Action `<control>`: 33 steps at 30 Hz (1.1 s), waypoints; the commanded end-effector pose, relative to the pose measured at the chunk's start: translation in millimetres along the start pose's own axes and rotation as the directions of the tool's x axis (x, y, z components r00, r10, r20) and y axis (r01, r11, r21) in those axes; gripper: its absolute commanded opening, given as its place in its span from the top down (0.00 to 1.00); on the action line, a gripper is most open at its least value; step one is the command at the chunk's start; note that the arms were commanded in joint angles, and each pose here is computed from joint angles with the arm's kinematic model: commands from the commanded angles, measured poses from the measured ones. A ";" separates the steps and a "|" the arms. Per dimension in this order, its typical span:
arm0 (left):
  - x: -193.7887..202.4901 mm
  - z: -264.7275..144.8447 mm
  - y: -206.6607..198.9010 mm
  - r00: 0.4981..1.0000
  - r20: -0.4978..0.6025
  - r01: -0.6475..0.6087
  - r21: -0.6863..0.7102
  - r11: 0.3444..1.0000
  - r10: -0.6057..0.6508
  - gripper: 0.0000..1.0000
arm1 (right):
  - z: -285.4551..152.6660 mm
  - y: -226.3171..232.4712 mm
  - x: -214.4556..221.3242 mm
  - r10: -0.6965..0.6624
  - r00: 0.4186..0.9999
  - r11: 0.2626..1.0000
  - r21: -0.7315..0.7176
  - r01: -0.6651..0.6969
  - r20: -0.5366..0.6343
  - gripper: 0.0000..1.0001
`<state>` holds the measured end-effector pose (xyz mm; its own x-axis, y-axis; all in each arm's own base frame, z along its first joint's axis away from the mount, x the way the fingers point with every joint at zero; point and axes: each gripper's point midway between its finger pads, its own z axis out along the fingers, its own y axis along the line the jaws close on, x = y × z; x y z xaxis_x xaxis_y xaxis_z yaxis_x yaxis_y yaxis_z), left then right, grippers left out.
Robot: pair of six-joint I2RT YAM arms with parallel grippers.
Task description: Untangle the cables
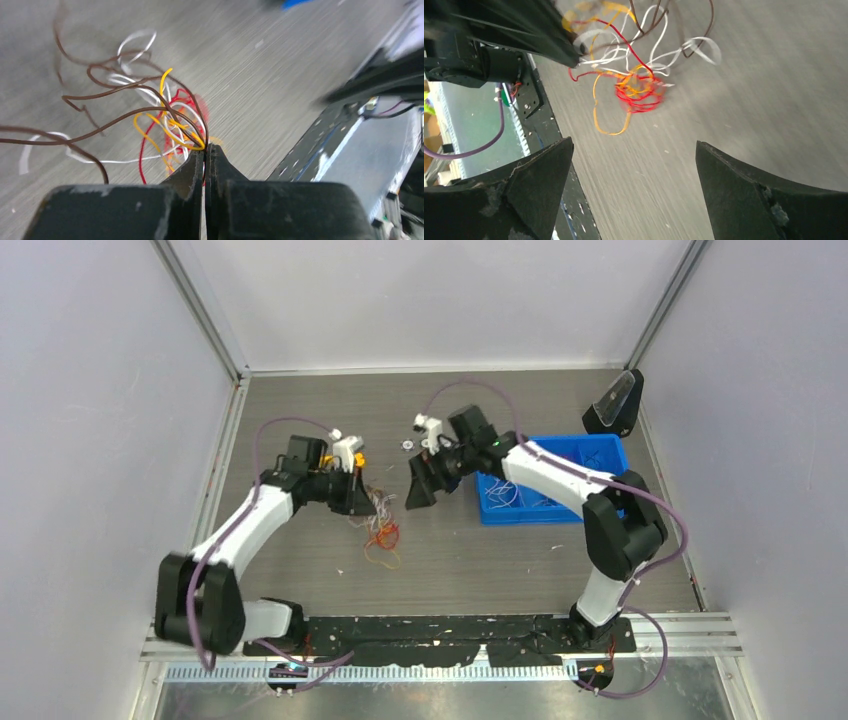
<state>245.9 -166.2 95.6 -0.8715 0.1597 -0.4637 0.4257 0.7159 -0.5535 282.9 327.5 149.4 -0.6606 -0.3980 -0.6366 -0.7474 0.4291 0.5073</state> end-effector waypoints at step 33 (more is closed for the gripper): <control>-78.5 -213.3 -186.2 0.754 0.638 -0.364 0.210 0.908 0.155 1.00 | -18.1 85.1 -33.7 -0.010 0.955 0.971 -0.225 0.080 0.295 0.13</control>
<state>190.7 -162.5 372.7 -0.4492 -0.1814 -0.8748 0.7220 0.5030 -0.4750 266.8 332.5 124.9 -0.6938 -0.2337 -0.6812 -0.6942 0.4690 0.5460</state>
